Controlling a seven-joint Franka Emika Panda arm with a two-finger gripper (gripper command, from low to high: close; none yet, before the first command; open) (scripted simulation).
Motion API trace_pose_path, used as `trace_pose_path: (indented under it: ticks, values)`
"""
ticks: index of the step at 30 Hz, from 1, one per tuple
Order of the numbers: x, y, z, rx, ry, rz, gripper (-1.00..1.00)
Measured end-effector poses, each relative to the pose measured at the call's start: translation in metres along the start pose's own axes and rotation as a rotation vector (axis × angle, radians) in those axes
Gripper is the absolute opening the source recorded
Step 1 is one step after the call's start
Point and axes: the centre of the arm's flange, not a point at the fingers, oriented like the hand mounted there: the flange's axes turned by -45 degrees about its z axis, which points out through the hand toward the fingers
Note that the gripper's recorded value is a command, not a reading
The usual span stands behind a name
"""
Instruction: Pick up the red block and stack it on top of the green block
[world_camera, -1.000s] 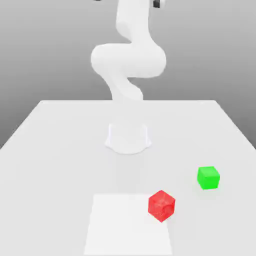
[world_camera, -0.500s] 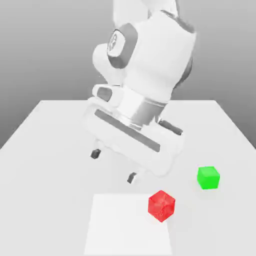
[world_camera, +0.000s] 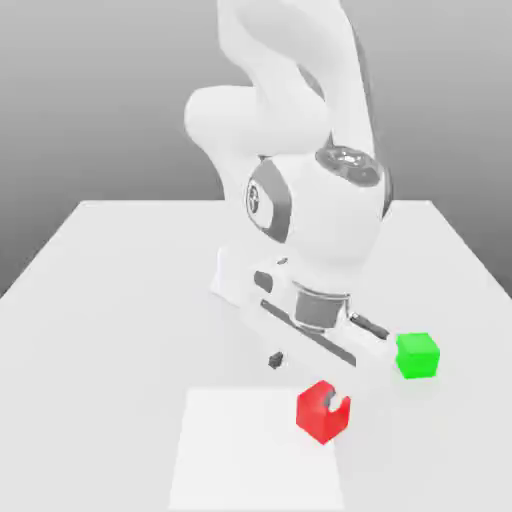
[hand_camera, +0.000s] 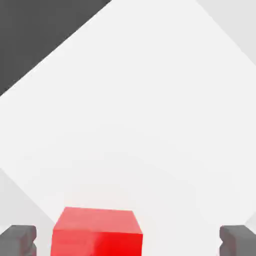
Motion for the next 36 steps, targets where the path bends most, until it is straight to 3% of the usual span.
trace_pose_path:
  ticks: [12,13,20,31,34,36]
  values:
    - [-0.001,-0.001,0.058,0.033,-0.015,0.04,0.0]
    - [-0.002,0.0,0.062,0.031,-0.015,0.039,-1.0]
    - [-0.002,0.0,0.062,0.033,-0.014,0.039,-1.0]
    - [-0.002,0.0,0.002,0.034,-0.012,0.035,-1.0]
    - [-0.027,-0.005,-0.007,0.029,-0.019,-0.109,-1.0]
    - [-0.077,-0.018,-0.013,0.029,-0.022,-0.325,-1.0]
